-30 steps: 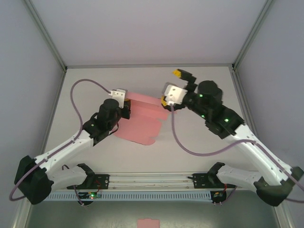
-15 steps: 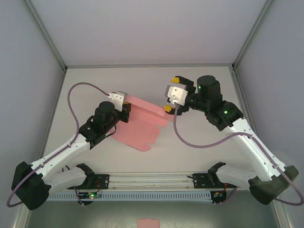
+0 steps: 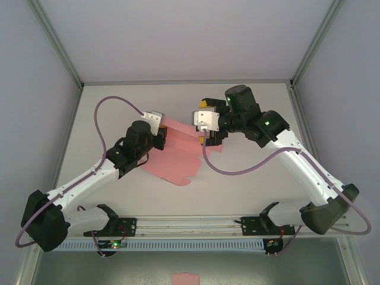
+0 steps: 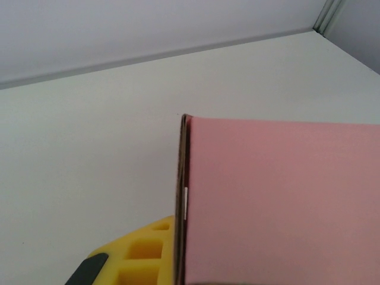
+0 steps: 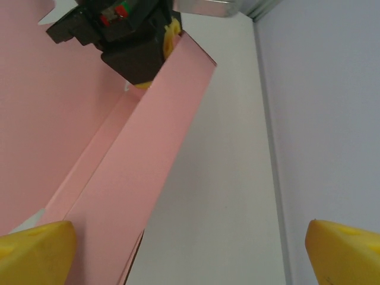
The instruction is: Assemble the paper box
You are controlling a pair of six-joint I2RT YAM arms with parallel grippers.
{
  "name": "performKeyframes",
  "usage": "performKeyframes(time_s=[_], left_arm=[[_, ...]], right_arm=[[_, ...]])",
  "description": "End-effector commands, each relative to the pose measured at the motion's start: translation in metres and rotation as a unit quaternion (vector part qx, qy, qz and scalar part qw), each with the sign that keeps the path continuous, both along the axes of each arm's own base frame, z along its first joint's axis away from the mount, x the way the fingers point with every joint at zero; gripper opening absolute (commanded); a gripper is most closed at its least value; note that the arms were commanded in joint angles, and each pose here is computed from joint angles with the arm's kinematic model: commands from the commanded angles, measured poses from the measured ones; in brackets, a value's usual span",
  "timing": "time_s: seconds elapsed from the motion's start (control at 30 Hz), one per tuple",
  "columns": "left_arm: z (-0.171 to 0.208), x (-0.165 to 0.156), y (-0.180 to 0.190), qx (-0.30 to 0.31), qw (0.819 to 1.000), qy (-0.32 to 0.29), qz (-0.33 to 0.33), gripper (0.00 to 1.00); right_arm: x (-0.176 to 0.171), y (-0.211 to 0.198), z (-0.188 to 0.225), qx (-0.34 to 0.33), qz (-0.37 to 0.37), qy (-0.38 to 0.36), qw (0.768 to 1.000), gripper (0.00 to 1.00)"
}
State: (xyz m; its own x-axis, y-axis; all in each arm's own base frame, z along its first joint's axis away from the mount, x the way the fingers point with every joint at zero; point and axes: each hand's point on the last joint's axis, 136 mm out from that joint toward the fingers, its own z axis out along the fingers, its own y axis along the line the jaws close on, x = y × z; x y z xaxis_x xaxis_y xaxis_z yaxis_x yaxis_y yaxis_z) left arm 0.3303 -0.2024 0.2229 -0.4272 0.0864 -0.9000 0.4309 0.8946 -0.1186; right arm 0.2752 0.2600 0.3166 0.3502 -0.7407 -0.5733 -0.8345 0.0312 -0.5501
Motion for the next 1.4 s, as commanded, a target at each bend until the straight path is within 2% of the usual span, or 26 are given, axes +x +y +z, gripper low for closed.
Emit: performKeyframes(time_s=[0.0, 0.2, 0.47, 0.73, 0.9, 1.17, 1.37], left_arm=[[0.019, 0.000, -0.009, -0.009, 0.999, -0.020, -0.026, 0.00], [0.029, -0.004, -0.011, -0.028, 0.998, -0.032, -0.034, 0.00], [0.027, -0.009, -0.008, -0.018, 0.998, -0.032, -0.042, 0.00], [0.020, -0.013, -0.014, -0.008, 0.998, -0.020, -0.065, 0.00], [0.023, -0.012, -0.015, -0.020, 0.998, -0.020, -0.063, 0.00], [0.026, -0.011, -0.024, -0.057, 0.996, 0.004, -0.066, 0.00], [0.022, -0.013, -0.035, -0.074, 0.993, 0.019, -0.088, 0.00]], right_arm=[[-0.003, -0.003, -0.025, -0.064, 0.004, 0.032, 0.997, 0.98], [0.006, -0.010, -0.045, -0.108, -0.010, 0.045, 0.993, 0.98], [-0.001, -0.029, -0.053, -0.127, -0.001, 0.077, 0.989, 0.98], [0.005, -0.047, -0.042, -0.136, -0.032, 0.072, 0.988, 0.98], [-0.006, -0.041, -0.053, -0.139, -0.012, 0.090, 0.986, 0.98], [0.012, 0.004, -0.060, -0.051, -0.003, 0.045, 0.998, 0.98], [0.041, 0.028, -0.043, 0.054, -0.047, 0.004, 0.997, 0.98]])
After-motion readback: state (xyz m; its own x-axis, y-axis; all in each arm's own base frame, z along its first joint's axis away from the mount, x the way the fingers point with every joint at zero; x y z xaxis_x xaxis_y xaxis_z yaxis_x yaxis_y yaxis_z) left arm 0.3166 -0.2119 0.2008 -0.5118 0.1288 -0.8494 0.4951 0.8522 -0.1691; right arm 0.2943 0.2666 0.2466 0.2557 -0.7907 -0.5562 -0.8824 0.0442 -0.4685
